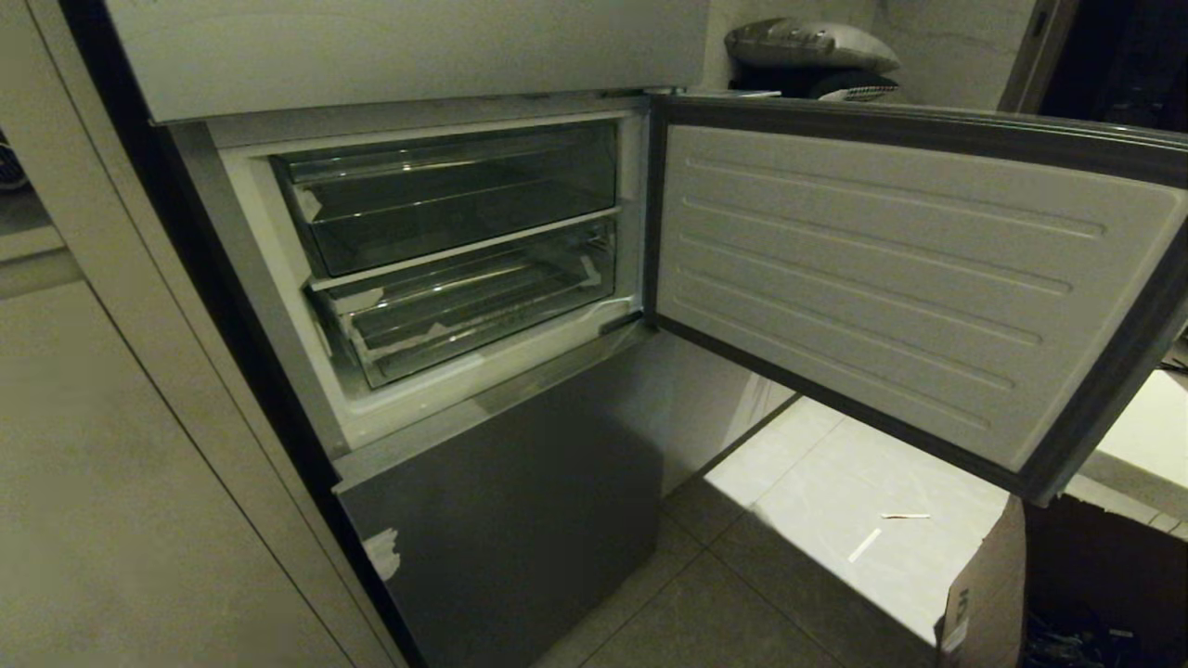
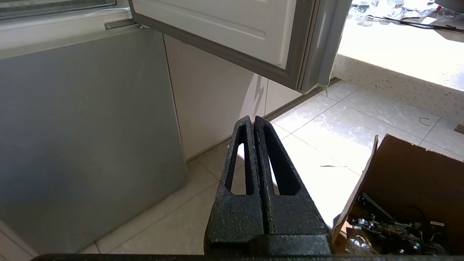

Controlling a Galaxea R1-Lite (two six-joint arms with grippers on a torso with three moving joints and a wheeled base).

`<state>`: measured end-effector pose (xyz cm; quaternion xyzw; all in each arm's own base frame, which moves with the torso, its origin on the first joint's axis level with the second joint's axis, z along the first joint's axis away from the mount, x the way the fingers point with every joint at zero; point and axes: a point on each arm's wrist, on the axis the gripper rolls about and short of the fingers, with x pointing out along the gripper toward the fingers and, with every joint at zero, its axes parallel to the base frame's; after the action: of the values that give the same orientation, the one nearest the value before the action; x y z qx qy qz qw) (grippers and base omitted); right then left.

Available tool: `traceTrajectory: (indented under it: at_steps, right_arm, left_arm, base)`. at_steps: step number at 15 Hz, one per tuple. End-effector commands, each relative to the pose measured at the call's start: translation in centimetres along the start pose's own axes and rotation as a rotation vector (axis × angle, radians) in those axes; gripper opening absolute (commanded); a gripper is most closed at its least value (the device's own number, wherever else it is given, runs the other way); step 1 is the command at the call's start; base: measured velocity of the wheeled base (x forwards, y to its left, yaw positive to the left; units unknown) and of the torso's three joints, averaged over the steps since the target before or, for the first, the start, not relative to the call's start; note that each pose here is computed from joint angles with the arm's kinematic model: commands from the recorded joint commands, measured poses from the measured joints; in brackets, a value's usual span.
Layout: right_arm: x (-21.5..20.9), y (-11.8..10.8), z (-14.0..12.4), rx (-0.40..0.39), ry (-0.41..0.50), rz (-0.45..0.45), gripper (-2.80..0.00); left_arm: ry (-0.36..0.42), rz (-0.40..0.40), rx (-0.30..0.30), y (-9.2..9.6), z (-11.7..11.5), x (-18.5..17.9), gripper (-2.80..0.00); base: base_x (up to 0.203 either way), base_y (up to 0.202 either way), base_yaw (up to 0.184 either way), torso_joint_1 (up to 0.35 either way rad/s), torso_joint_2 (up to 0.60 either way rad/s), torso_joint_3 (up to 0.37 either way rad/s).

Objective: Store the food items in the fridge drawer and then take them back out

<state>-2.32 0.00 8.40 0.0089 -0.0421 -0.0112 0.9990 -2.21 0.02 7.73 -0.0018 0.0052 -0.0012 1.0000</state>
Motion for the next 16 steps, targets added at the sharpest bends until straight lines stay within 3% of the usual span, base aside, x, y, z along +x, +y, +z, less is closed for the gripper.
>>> traceTrajectory:
  at_steps: [1,9,16]
  right_arm:
    - [0.17,-0.01,-0.86,0.0,0.029,0.0,-2.8]
    - [0.17,-0.01,-0.86,-0.001,0.029,0.0,-2.8]
    - [0.17,-0.01,-0.86,0.0,0.029,0.0,-2.8]
  left_arm:
    - [-0.009,0.001,-0.001,0.0,-0.15,-0.06,-2.8]
    - [-0.009,0.001,-0.001,0.0,-0.15,-0.06,-2.8]
    - [-0.009,0.001,-0.002,0.0,-0.15,-0.06,-2.8]
  base:
    - [0.0,0.0,0.0,0.0,0.0,0.0]
    - [0.0,0.0,0.0,0.0,0.0,0.0]
    - [-0.001,-0.007,0.164,0.003,0.0,0.002]
